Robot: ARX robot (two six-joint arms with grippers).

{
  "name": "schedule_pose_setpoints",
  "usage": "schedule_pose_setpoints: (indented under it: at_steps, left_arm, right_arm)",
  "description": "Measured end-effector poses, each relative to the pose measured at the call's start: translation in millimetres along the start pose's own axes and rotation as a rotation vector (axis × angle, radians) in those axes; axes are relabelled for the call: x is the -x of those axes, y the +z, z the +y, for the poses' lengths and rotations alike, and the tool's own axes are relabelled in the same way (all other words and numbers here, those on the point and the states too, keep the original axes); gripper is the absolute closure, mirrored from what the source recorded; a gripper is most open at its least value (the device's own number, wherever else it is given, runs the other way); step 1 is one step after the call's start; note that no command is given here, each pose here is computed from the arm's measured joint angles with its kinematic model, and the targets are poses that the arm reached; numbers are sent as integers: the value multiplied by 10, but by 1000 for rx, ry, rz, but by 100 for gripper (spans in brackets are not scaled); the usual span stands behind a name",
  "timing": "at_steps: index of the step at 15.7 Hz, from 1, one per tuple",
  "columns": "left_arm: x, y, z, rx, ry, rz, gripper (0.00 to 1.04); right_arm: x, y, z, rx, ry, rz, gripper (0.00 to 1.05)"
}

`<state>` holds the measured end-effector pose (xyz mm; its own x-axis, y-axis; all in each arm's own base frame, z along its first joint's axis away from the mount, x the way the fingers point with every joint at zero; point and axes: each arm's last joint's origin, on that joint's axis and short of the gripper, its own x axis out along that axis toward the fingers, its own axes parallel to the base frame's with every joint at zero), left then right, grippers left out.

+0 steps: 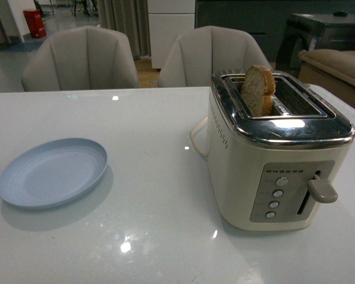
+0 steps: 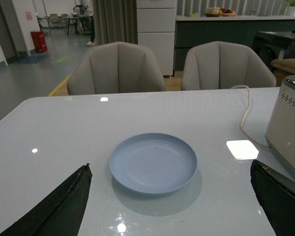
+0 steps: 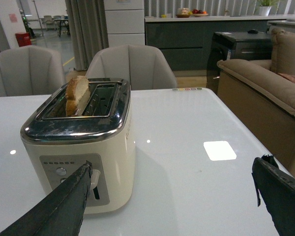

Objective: Left arm holds plate, right arm toasts bread

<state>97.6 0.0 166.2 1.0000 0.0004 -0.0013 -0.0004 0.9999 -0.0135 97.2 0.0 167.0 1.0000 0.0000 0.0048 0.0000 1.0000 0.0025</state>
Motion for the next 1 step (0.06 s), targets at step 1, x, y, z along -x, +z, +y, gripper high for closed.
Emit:
schedule_pose_setpoints:
  at_steps: [1]
  left_arm:
    - [0,0,0,0,0,0,7]
  right_arm:
    - [0,0,0,0,0,0,6]
